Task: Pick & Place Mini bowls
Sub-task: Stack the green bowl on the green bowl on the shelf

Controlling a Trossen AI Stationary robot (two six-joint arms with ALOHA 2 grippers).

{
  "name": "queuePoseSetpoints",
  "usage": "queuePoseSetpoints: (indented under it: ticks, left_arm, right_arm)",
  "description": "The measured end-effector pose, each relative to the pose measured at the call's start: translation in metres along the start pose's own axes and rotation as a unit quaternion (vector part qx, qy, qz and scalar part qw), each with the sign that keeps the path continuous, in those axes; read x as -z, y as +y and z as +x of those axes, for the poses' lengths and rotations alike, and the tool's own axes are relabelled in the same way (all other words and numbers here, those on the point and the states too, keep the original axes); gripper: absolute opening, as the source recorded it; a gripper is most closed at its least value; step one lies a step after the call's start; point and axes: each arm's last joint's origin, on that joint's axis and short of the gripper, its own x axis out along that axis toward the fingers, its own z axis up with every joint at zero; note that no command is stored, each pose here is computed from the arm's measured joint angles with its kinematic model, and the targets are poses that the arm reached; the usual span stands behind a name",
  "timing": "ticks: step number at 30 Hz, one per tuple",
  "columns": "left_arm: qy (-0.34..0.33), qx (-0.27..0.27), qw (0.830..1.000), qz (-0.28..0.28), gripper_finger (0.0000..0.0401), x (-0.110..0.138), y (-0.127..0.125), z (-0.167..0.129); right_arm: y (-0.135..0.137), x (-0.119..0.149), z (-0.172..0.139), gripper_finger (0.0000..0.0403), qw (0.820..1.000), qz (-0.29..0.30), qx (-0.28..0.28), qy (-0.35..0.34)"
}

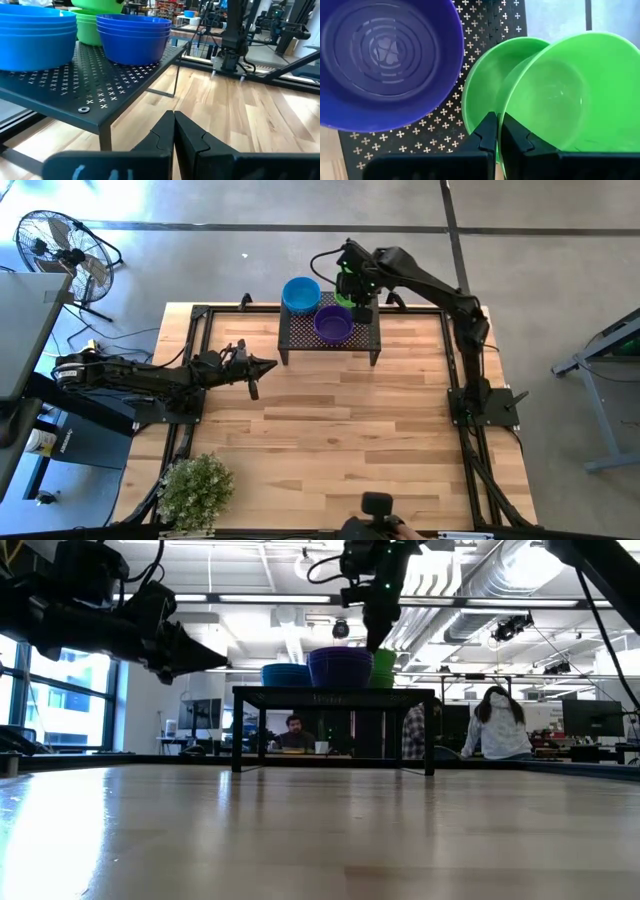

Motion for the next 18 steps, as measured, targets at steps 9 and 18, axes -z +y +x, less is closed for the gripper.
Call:
queuePoseSetpoints:
  ticks: [9,18]
  left_arm:
    - [-0.003,0.004,1.000,-0.001,0.0000,-0.001,-0.001,0.000]
    - [-0.003,0.004,1.000,-0.001,0.0000,-0.001,0.000,0.000]
  right_arm:
    - [-0.002,-0.002,0.008,0.0004,1.000,0.002,-0.011,-0.006]
    - [-0.003,-0.002,0.022,0.0006,1.000,0.002,-0.024,0.005]
